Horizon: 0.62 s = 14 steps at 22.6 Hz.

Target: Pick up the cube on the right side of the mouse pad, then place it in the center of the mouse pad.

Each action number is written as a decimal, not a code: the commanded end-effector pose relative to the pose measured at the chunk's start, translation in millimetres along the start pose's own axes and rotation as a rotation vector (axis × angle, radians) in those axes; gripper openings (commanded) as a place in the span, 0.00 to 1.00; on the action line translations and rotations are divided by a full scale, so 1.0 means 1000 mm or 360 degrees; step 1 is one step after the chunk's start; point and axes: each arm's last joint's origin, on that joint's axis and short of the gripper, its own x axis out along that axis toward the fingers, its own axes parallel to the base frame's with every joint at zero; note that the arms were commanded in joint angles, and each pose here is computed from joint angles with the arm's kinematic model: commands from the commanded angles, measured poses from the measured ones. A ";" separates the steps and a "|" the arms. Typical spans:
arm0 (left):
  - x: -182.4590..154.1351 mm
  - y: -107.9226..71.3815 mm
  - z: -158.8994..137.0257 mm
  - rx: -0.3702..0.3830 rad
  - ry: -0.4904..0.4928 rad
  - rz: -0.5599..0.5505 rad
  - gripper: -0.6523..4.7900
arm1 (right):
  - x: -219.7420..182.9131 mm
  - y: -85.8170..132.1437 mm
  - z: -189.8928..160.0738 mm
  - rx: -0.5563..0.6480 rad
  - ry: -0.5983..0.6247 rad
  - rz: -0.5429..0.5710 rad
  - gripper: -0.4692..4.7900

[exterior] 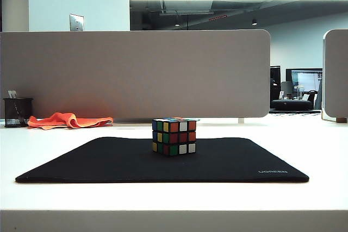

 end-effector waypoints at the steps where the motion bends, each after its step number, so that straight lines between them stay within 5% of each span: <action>1: 0.001 0.001 -0.006 0.0036 0.0035 0.0035 0.11 | 0.001 0.000 -0.002 -0.0013 -0.0015 -0.0001 0.09; 14: 0.001 0.002 -0.012 0.0032 0.0128 0.0060 0.11 | 0.000 0.001 -0.012 -0.0034 0.0152 0.0013 0.09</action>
